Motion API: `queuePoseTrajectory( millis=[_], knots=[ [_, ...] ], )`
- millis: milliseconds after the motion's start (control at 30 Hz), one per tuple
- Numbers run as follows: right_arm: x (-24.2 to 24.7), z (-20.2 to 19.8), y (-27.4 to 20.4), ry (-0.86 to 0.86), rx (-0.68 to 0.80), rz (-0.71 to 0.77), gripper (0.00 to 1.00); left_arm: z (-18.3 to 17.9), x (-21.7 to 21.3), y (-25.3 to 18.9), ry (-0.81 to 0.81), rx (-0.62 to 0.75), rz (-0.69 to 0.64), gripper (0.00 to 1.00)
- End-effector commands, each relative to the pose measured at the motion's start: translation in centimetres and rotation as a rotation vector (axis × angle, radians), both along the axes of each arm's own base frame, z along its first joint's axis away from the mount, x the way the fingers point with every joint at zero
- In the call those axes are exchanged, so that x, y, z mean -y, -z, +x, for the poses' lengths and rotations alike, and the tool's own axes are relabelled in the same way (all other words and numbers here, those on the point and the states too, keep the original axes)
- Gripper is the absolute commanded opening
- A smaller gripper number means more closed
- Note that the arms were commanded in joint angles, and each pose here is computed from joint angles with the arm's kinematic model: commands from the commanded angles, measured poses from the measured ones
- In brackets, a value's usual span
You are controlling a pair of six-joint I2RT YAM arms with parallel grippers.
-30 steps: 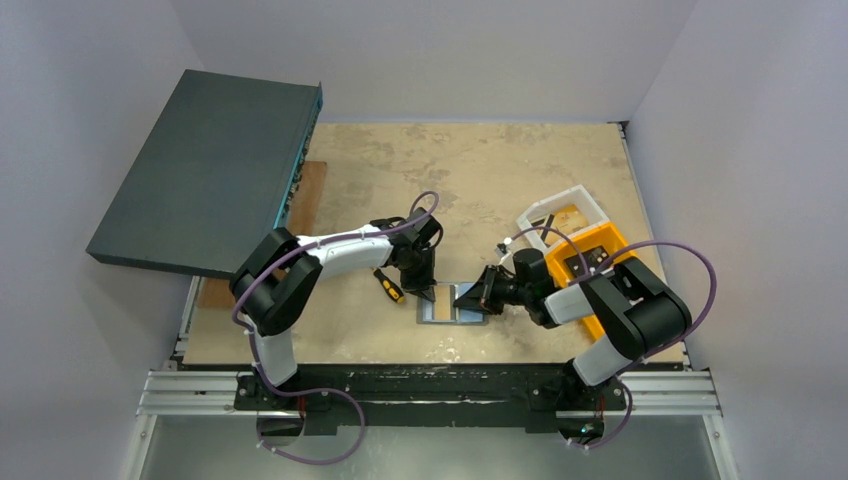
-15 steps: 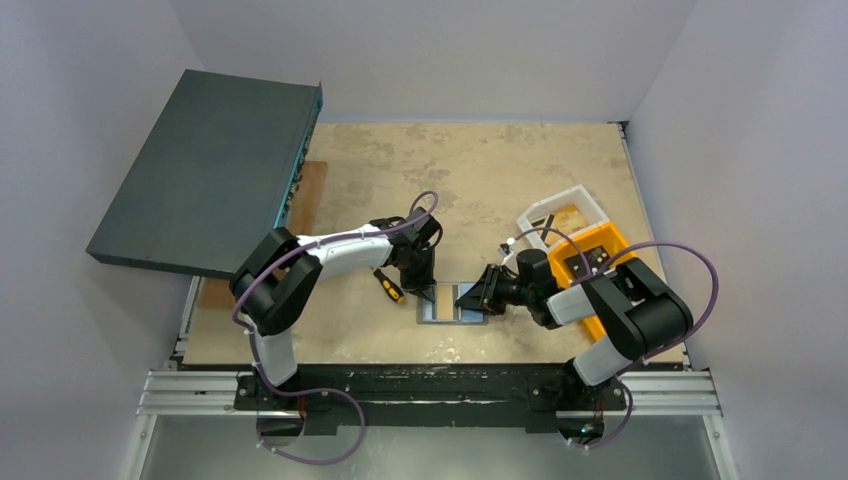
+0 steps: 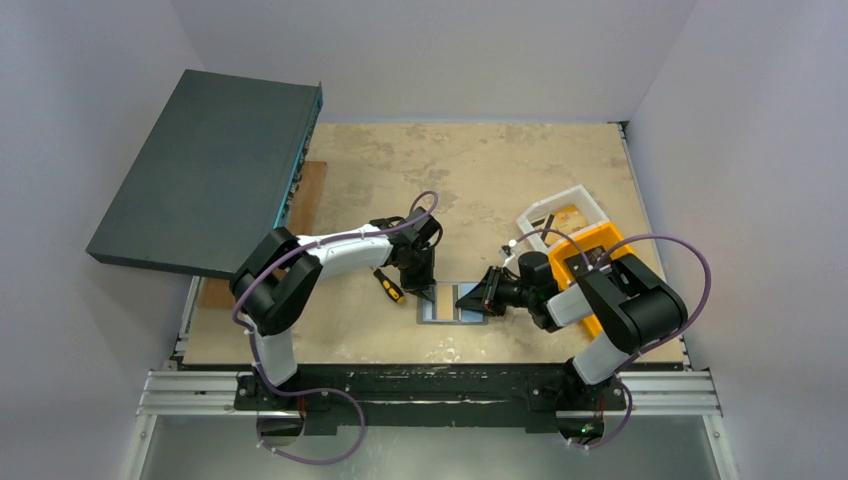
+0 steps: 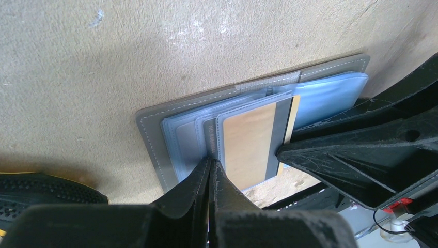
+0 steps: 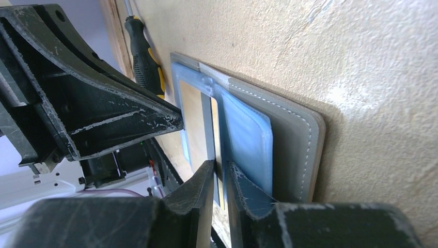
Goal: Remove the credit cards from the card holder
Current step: Remove the credit card from the card holder.
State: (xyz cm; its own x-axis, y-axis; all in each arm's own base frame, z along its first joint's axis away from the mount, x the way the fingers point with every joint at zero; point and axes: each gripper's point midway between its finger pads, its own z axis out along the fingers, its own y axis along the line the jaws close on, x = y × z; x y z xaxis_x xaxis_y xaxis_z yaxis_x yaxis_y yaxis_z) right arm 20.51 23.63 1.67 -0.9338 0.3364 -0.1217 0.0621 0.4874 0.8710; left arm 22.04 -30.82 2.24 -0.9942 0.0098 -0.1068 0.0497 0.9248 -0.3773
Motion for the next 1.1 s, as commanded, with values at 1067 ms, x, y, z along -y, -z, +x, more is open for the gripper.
queuePoseTrajectory(
  millis=[1067],
  knots=[
    [3.0,-0.6,2.7,0.124,-0.091,-0.108,0.0,-0.8,-4.4,4.2,-0.023,-0.042,0.217,0.0]
  ],
)
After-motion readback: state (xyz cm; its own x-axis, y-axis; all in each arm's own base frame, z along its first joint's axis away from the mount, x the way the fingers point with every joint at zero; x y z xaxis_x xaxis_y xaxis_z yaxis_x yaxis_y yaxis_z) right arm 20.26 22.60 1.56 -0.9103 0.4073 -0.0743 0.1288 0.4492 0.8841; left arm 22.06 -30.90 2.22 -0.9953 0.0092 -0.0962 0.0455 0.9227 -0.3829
